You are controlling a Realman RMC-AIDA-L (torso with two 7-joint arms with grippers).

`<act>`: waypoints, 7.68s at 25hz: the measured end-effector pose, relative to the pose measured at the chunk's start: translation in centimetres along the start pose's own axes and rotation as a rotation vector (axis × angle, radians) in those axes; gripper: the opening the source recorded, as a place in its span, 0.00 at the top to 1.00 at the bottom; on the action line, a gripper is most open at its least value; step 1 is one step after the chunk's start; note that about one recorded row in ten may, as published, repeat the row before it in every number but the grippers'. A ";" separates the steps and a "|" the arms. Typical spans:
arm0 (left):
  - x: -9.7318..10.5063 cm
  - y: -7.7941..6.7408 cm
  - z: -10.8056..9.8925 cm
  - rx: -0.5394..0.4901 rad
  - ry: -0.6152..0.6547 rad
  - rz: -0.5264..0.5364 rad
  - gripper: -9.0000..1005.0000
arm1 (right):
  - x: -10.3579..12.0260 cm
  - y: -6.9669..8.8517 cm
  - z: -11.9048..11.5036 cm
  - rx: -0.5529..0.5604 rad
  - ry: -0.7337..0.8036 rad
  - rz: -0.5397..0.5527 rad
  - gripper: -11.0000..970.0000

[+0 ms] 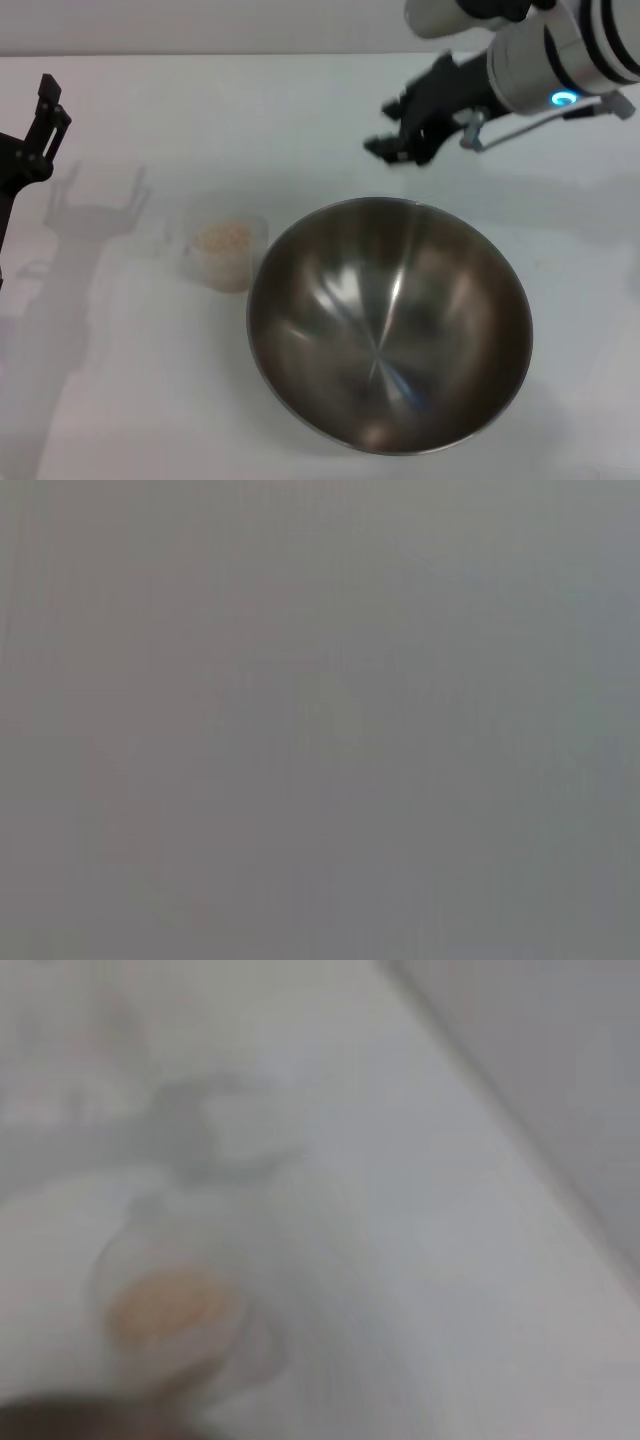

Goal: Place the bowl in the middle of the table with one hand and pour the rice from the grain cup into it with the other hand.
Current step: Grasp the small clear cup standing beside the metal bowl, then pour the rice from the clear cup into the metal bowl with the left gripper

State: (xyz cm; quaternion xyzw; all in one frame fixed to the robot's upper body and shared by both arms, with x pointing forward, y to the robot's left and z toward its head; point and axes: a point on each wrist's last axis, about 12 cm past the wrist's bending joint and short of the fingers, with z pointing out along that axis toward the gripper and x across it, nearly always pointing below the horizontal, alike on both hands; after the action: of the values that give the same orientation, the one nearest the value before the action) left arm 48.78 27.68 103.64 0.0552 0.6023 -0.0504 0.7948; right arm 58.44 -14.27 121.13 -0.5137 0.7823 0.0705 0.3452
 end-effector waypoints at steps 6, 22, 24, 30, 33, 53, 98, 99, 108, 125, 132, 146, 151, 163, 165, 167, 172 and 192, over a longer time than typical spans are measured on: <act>-0.1 0.0 0.0 -0.002 -0.006 0.000 0.23 | 0.7 0.0 0.0 0.259 -0.154 -0.069 0.56; 0.0 0.3 -0.1 -0.003 -0.001 0.008 0.24 | 8.0 3.3 1.3 0.918 -0.932 0.050 0.56; 0.0 0.3 -0.2 -0.005 0.001 0.009 0.24 | 9.2 3.5 1.5 0.923 -0.990 0.082 0.56; 0.1 0.3 -0.6 -0.002 0.009 0.009 0.24 | 17.2 2.8 2.2 0.838 -1.110 0.360 0.56; 0.2 0.2 -1.4 -0.003 0.019 0.008 0.24 | 18.9 2.3 2.1 0.846 -1.086 0.420 0.56; 1.7 -2.8 -7.8 0.214 0.156 -0.007 0.25 | 22.8 0.3 1.8 0.946 -0.930 0.499 0.56; 4.4 -3.3 -2.3 0.265 0.365 0.065 0.28 | 22.4 -0.5 2.2 0.941 -0.909 0.501 0.56; 4.4 -3.4 -2.3 0.264 0.364 0.061 0.28 | 22.4 -0.5 2.2 0.941 -0.908 0.502 0.56; 4.4 -3.6 -2.7 0.267 0.363 0.052 0.45 | 22.4 -0.5 2.2 0.939 -0.907 0.502 0.56; 3.5 -4.1 -1.6 0.279 0.281 0.045 0.93 | 22.7 -0.5 2.2 0.944 -0.890 0.495 0.56; 0.8 -4.9 -0.4 0.307 0.012 0.271 0.97 | 22.7 -0.6 2.1 0.949 -0.893 0.490 0.56; -1.9 -8.9 0.3 0.473 -0.467 0.946 0.97 | 22.2 -0.9 2.2 0.979 -0.864 0.426 0.56; -1.7 -9.9 0.0 0.505 -0.579 1.200 0.97 | 22.2 -0.8 2.2 0.979 -0.864 0.426 0.56; -1.3 -10.5 -0.1 0.465 -0.765 1.624 0.97 | 22.2 -1.1 2.5 0.971 -0.839 0.434 0.56; -1.4 -10.5 -0.1 0.457 -0.784 1.648 0.97 | 22.2 -1.1 2.5 0.971 -0.838 0.435 0.56; -1.4 -10.5 -0.1 0.457 -0.803 1.665 0.97 | 22.2 -1.2 2.5 0.971 -0.839 0.435 0.56; -1.4 -10.5 -0.2 0.457 -0.835 1.707 0.97 | 22.2 -1.2 2.5 0.977 -0.828 0.420 0.56; -1.2 -10.5 -0.6 0.453 -0.846 1.754 0.97 | 22.6 -1.0 2.5 1.000 -0.800 0.410 0.56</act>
State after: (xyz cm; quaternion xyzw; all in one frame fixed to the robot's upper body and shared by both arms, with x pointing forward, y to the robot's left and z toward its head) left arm 46.39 17.40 104.35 0.6080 -0.0079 0.4250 0.6706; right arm 55.21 -30.63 105.68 -0.0673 0.6142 -0.0512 0.7846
